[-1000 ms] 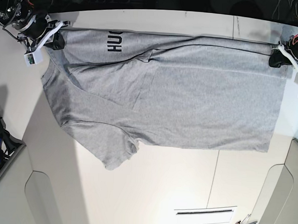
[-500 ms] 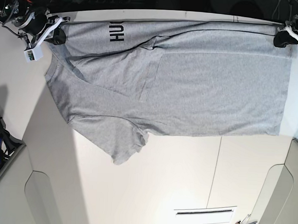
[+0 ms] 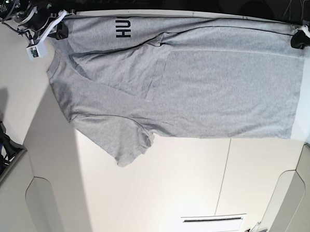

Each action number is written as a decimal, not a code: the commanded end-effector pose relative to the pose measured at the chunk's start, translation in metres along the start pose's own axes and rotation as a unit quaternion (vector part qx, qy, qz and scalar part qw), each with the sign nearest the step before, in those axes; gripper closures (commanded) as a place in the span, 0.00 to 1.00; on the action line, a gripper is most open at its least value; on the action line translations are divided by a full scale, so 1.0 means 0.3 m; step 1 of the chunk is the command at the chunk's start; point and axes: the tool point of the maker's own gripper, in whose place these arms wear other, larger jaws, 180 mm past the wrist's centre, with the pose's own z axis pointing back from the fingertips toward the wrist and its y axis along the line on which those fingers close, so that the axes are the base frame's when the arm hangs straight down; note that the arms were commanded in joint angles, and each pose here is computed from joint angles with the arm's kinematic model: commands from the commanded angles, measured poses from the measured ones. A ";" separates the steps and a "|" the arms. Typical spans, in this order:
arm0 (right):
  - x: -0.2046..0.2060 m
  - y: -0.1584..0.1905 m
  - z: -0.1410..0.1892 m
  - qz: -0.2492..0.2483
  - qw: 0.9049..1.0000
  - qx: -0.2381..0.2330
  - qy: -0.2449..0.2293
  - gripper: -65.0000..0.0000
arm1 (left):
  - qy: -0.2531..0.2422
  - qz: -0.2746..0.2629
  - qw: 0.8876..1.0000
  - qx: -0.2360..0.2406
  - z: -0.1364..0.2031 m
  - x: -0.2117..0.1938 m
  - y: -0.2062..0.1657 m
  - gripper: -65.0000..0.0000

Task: Fold the T-shirt properly
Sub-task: 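Lift the edge and fold it over toward the other folded edge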

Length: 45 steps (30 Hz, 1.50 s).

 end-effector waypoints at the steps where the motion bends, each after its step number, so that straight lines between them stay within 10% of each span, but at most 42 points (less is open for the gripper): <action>1: 0.079 0.006 0.031 0.021 0.999 -0.002 -0.042 0.96 | -0.035 -0.021 0.999 0.004 0.039 0.089 0.007 0.74; 4: 0.212 0.023 0.088 0.064 0.991 -0.023 -0.115 0.75 | -0.074 -0.039 0.996 0.018 0.095 0.176 0.011 0.71; 14: 0.607 -0.149 0.149 0.115 0.950 -0.143 -0.251 0.49 | -0.105 -0.050 0.993 0.017 0.134 0.238 -0.006 0.64; 26: 0.717 -0.327 -0.239 -0.059 0.983 0.016 -0.175 0.49 | -0.107 -0.049 0.993 0.016 0.134 0.242 -0.008 0.63; 35: 0.608 -0.134 -0.418 0.013 0.997 0.079 -0.019 0.50 | -0.112 -0.049 0.992 0.015 0.135 0.247 -0.009 0.63; 39: 0.585 -0.124 -0.433 0.035 0.997 0.071 0.001 0.98 | -0.122 -0.044 0.991 0.019 0.138 0.259 -0.005 0.63; 45: 0.567 -0.148 -0.432 0.042 0.998 0.054 0.017 1.00 | -0.164 -0.041 0.985 0.027 0.128 0.361 0.008 0.63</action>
